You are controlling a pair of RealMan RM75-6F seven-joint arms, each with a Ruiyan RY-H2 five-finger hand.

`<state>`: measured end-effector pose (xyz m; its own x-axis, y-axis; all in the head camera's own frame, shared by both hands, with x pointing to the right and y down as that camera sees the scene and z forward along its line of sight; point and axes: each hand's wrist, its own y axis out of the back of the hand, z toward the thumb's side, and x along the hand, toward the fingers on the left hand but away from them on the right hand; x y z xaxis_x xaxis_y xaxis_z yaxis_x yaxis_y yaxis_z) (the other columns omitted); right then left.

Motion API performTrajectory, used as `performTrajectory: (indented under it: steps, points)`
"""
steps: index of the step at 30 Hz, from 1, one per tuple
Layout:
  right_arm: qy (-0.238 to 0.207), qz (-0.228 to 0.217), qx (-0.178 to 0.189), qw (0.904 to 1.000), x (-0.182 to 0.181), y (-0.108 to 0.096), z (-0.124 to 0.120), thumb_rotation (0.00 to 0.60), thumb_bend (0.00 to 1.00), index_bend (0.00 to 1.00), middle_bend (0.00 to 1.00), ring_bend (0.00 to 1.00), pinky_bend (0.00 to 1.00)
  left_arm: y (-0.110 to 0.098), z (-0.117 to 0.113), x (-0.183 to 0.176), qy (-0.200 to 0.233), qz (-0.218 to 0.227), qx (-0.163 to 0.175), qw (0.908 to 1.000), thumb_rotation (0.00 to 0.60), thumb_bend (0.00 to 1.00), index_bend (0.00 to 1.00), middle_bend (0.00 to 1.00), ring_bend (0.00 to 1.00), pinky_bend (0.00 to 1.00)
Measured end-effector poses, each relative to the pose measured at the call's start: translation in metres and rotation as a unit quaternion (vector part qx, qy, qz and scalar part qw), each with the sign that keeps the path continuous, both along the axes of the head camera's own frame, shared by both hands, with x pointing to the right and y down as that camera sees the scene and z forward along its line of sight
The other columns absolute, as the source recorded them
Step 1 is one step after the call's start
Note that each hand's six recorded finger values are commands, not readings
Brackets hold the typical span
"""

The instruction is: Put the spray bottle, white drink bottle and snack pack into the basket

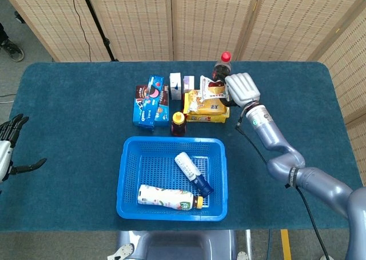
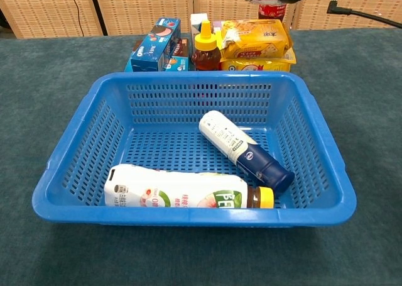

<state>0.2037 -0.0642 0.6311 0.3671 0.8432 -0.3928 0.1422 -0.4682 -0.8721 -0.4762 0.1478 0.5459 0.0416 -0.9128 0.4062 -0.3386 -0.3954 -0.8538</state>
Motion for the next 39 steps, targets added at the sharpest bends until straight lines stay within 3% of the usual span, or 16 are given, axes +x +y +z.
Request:
performTrajectory:
  steps: [7, 13, 17, 26, 29, 32, 35, 36, 37, 39]
  points:
    - [-0.013, -0.033, 0.013, 0.9993, 0.016, 0.028, -0.035, 0.6, 0.61, 0.48, 0.5, 0.52, 0.56, -0.001, -0.002, 0.0, 0.01, 0.001, 0.002, 0.9999, 0.493, 0.14, 0.0, 0.0, 0.0, 0.0]
    - [-0.024, -0.101, 0.001, 0.9946, 0.015, 0.088, -0.062, 0.6, 0.61, 0.48, 0.5, 0.52, 0.56, 0.002, -0.007, 0.003, 0.013, 0.011, 0.009, 0.9998, 0.494, 0.14, 0.0, 0.0, 0.0, 0.0]
    - [-0.028, -0.166, -0.007, 0.9857, -0.001, 0.136, -0.074, 0.6, 0.61, 0.48, 0.5, 0.52, 0.56, 0.005, -0.008, 0.007, 0.013, 0.016, 0.008, 0.9998, 0.493, 0.14, 0.0, 0.0, 0.0, 0.0]
    - [0.003, -0.262, -0.024, 0.9648, -0.049, 0.194, -0.05, 0.6, 0.61, 0.47, 0.5, 0.52, 0.56, 0.006, -0.008, 0.008, 0.011, 0.021, 0.008, 0.9997, 0.494, 0.14, 0.0, 0.0, 0.0, 0.0]
    - [0.01, -0.272, -0.026, 0.9619, -0.067, 0.204, -0.037, 0.6, 0.61, 0.46, 0.5, 0.51, 0.56, 0.006, -0.009, 0.006, 0.012, 0.019, 0.007, 0.9997, 0.493, 0.14, 0.0, 0.0, 0.0, 0.0]
    - [0.011, -0.267, -0.035, 0.9631, -0.078, 0.207, -0.028, 0.6, 0.58, 0.37, 0.41, 0.44, 0.54, 0.005, -0.009, 0.005, 0.012, 0.019, 0.006, 0.9997, 0.493, 0.14, 0.0, 0.0, 0.0, 0.0]
    - [0.012, -0.26, -0.051, 0.9642, -0.088, 0.208, -0.022, 0.6, 0.34, 0.16, 0.14, 0.21, 0.42, 0.005, -0.009, 0.005, 0.013, 0.018, 0.005, 0.9997, 0.493, 0.14, 0.0, 0.0, 0.0, 0.0]
    - [0.014, -0.26, -0.052, 0.9641, -0.09, 0.208, -0.021, 0.6, 0.2, 0.08, 0.06, 0.12, 0.38, 0.005, -0.009, 0.004, 0.012, 0.018, 0.005, 0.9998, 0.493, 0.14, 0.0, 0.0, 0.0, 0.0]
    - [0.016, -0.26, -0.053, 0.9639, -0.092, 0.208, -0.021, 0.6, 0.08, 0.03, 0.01, 0.06, 0.33, 0.004, -0.009, 0.003, 0.012, 0.017, 0.005, 0.9998, 0.493, 0.14, 0.0, 0.0, 0.0, 0.0]
    - [0.017, -0.261, -0.058, 0.9634, -0.095, 0.209, -0.022, 0.6, 0.0, 0.0, 0.0, 0.0, 0.25, 0.004, -0.008, 0.003, 0.011, 0.016, 0.005, 0.9998, 0.492, 0.14, 0.0, 0.0, 0.0, 0.0]
